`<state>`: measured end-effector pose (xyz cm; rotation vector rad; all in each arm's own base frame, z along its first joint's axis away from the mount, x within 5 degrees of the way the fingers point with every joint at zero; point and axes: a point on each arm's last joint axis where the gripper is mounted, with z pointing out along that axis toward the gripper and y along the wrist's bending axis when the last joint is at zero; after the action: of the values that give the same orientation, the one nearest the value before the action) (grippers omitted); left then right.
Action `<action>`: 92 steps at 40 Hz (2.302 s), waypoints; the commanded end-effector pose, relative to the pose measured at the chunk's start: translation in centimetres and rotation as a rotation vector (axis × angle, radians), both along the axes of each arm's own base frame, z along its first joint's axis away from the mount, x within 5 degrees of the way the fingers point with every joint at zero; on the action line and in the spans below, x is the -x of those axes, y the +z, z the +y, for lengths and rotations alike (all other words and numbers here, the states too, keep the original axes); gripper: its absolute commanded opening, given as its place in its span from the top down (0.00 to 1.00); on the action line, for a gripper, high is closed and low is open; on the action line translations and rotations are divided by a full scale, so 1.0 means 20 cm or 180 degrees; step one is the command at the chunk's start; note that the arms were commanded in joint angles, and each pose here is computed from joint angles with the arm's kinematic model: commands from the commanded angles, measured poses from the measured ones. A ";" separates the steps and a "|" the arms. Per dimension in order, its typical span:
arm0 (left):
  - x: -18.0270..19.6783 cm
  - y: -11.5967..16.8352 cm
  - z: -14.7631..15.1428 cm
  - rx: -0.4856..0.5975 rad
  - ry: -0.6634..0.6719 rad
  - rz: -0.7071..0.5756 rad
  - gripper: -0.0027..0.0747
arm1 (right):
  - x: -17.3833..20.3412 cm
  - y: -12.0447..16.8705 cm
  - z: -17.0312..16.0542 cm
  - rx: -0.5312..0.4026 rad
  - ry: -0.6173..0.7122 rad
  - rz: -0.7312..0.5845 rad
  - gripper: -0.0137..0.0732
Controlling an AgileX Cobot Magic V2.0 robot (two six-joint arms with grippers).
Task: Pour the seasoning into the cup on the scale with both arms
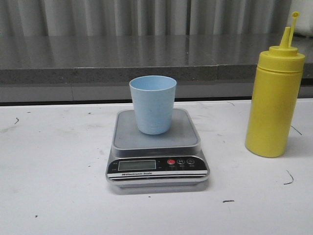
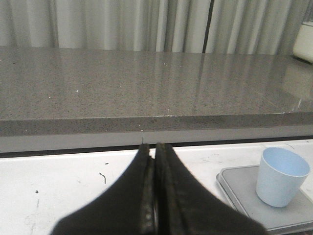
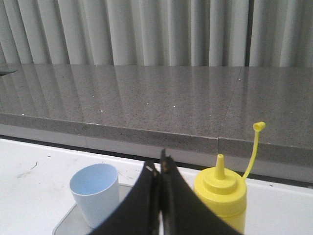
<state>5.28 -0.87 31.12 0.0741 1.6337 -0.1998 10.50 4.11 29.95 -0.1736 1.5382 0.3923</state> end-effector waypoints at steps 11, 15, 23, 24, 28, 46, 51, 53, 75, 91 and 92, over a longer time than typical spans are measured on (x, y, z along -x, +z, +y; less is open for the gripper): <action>-0.01 0.03 0.00 0.0086 -0.0007 -0.0233 0.99 | 0.00 0.07 -0.02 -0.0030 -0.0117 -0.0264 0.92; -0.02 -0.02 0.00 0.0107 0.0017 -0.0359 0.99 | 0.00 0.07 -0.02 -0.0030 -0.0117 -0.0264 0.92; 0.00 -0.18 0.02 0.0276 0.0258 -0.0665 0.99 | 0.00 0.07 -0.02 -0.0030 -0.0117 -0.0264 0.92; 0.00 -0.21 0.02 0.0269 0.0301 -0.0646 0.99 | 0.00 0.07 -0.02 -0.0030 -0.0117 -0.0264 0.92; 0.01 -0.31 0.03 0.0254 0.0451 -0.0605 0.99 | 0.00 0.07 -0.02 -0.0030 -0.0117 -0.0264 0.92; -0.01 -0.51 0.05 0.0311 0.0586 -0.0574 0.99 | 0.00 0.07 -0.02 -0.0028 -0.0113 -0.0258 0.92; -0.01 -0.51 0.05 0.0311 0.0586 -0.0574 0.99 | 0.00 0.07 -0.02 -0.0028 -0.0113 -0.0258 0.92; -0.01 -0.51 0.05 0.0311 0.0586 -0.0574 0.99 | 0.00 0.07 -0.02 -0.0028 -0.0113 -0.0258 0.92; -0.01 -0.51 0.05 0.0311 0.0586 -0.0574 0.99 | 0.00 0.07 -0.02 -0.0028 -0.0113 -0.0258 0.92; -0.01 -0.51 0.05 0.0311 0.0586 -0.0574 0.99 | 0.00 0.07 -0.02 -0.0030 -0.0117 -0.0264 0.92; -0.01 -0.51 0.05 0.0311 0.0586 -0.0574 0.99 | 0.00 0.06 -0.02 -0.0028 -0.0118 -0.0258 0.92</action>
<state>5.61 0.01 20.86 -0.1180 1.5188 -0.1186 10.50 4.11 29.92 -0.1737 1.5389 0.3922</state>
